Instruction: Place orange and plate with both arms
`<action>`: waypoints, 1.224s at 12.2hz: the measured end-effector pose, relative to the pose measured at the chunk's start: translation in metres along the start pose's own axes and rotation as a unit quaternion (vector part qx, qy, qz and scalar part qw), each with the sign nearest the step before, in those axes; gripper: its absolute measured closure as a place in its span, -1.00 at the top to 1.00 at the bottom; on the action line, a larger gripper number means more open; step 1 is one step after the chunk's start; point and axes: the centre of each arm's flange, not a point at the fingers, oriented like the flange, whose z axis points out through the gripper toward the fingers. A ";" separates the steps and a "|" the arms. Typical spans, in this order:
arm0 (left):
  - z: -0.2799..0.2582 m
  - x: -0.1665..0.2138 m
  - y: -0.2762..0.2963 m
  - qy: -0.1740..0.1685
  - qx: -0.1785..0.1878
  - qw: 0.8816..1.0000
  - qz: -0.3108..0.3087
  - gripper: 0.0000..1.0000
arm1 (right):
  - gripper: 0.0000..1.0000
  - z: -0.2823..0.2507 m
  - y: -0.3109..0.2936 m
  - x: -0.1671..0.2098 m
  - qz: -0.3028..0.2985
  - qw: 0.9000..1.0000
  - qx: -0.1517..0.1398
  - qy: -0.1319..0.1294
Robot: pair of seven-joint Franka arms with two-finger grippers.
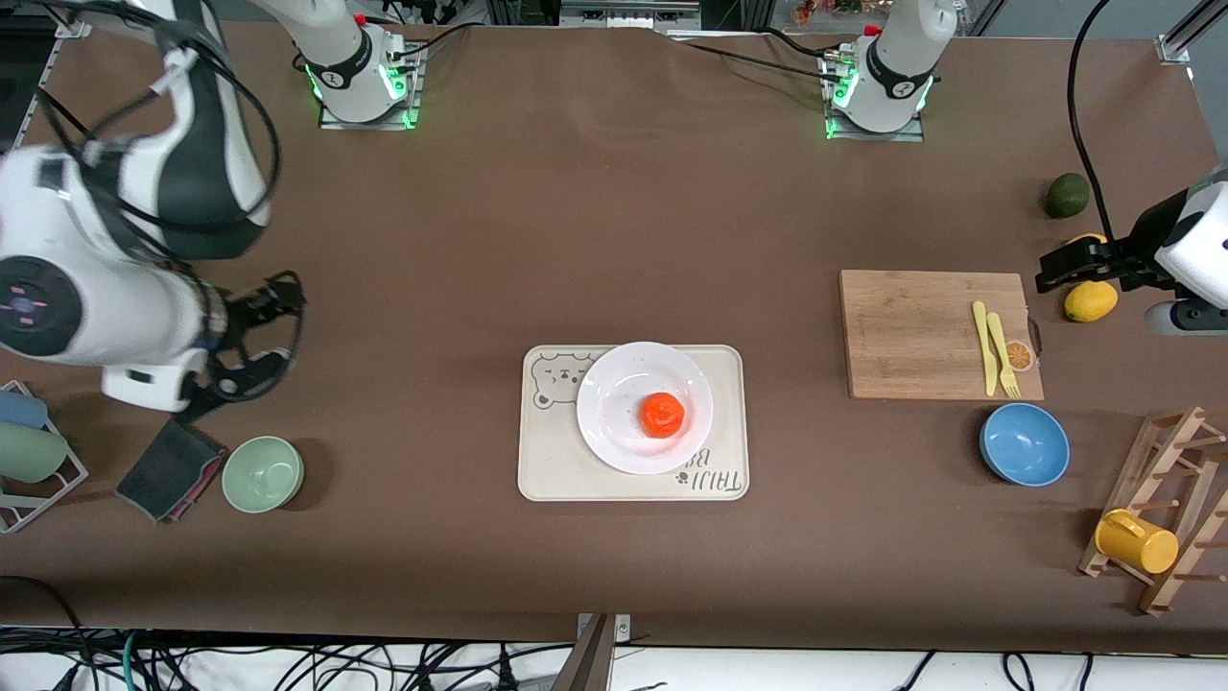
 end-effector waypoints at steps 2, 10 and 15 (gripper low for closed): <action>0.000 0.000 0.000 0.000 0.000 1.000 0.000 1.00 | 1.00 -0.023 0.006 -0.025 0.044 0.999 0.004 -0.012; 0.000 0.000 -0.001 0.000 0.000 1.000 -0.001 1.00 | 1.00 -0.010 0.008 -0.111 0.235 0.970 0.032 0.055; 0.000 0.000 -0.002 0.000 0.000 1.000 -0.001 1.00 | 1.00 -0.021 0.046 -0.133 0.244 0.958 0.020 0.149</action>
